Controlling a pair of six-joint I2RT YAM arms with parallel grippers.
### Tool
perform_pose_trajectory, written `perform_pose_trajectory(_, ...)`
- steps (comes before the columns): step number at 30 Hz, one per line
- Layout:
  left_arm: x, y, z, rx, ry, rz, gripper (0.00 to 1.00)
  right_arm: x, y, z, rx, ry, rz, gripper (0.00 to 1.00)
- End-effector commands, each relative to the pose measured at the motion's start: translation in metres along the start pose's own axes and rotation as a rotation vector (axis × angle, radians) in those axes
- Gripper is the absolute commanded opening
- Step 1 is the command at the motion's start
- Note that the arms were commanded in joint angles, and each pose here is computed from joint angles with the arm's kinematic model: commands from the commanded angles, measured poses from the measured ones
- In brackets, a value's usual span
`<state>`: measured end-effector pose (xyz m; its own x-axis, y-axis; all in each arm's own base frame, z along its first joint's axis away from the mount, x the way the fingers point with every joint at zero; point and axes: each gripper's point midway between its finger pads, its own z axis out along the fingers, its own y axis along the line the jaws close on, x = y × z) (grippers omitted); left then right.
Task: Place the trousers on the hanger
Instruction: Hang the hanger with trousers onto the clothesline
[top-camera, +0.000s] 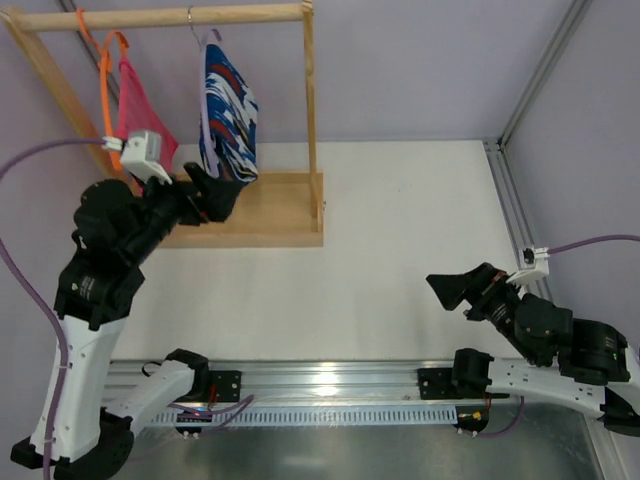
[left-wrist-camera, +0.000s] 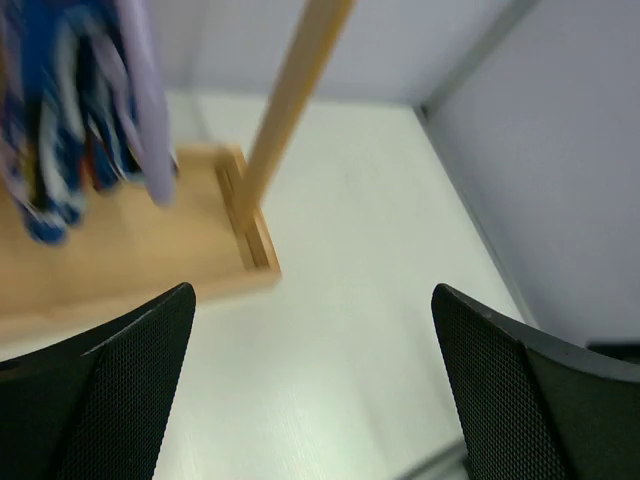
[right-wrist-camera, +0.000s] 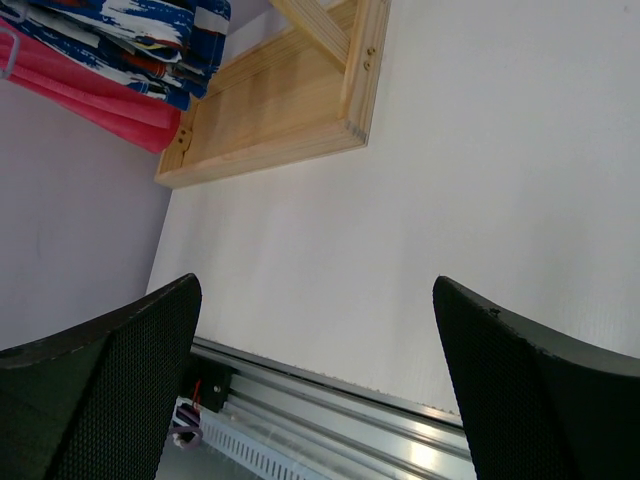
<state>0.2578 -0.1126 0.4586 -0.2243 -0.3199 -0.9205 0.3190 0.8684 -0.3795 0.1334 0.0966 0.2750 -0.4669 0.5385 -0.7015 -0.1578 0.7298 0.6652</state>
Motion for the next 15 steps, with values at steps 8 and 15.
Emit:
perform_pose_trajectory(8,0.156,-0.016,-0.056,0.266,0.181,-0.320,1.00,-0.021,-0.016,-0.016,-0.003,-0.059,-0.005,1.00)
perform_pose_trajectory(15,0.174,-0.004,-0.072,0.220,0.234,-0.267,1.00,-0.022,-0.022,-0.019,-0.064,-0.101,0.054,1.00)
